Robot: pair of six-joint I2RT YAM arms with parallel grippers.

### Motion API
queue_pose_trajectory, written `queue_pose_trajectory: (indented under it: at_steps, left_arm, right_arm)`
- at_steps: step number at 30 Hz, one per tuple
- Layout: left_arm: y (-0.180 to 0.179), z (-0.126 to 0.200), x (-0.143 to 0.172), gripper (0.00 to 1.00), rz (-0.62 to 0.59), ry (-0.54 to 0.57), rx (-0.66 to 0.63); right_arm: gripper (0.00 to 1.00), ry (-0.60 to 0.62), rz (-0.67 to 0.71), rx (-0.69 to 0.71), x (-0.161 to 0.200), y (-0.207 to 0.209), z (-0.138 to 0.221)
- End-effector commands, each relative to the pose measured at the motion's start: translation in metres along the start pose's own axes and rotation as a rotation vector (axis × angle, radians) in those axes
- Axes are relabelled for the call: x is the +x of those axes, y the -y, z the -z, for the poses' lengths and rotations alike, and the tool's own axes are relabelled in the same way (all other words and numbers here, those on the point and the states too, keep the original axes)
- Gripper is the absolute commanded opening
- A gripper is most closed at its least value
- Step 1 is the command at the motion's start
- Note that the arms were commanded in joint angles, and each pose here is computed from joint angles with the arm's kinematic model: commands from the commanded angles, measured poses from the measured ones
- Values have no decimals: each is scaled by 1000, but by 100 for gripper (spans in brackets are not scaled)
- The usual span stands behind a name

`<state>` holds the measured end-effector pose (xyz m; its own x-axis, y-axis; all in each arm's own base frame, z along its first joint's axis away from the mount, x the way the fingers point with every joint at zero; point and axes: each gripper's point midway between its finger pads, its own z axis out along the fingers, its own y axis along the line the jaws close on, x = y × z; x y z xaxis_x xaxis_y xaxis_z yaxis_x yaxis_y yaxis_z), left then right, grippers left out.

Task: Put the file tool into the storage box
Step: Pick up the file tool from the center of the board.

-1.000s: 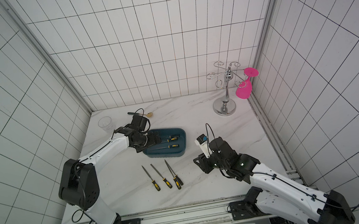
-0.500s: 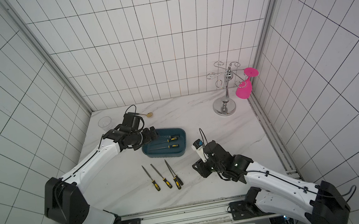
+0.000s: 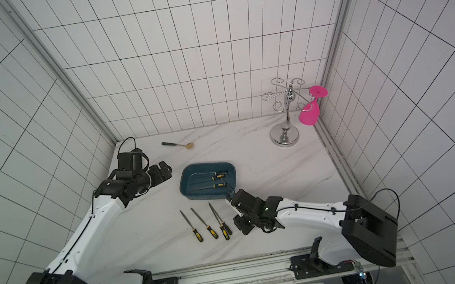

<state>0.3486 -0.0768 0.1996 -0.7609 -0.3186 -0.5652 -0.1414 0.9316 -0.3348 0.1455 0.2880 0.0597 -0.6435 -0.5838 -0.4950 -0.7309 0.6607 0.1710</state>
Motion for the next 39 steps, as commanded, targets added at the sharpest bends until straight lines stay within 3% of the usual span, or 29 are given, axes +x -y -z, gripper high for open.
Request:
queue_pose_trajectory:
  at_steps: [1, 15, 27, 39]
  left_arm:
    - [-8, 0, -2, 98, -26, -11, -11]
    - [-20, 8, -7, 98, -15, -2, -3]
    - [-17, 7, -7, 98, -8, -12, 19]
    - [-18, 4, -5, 98, -4, -21, 20]
  right_arm:
    - [38, 33, 9, 22, -22, -8, -2]
    - [37, -77, 79, 29, -27, -32, -38]
    - [37, -137, 94, 196, 4, 4, -40]
    - [37, -142, 78, 160, 12, 0, -42]
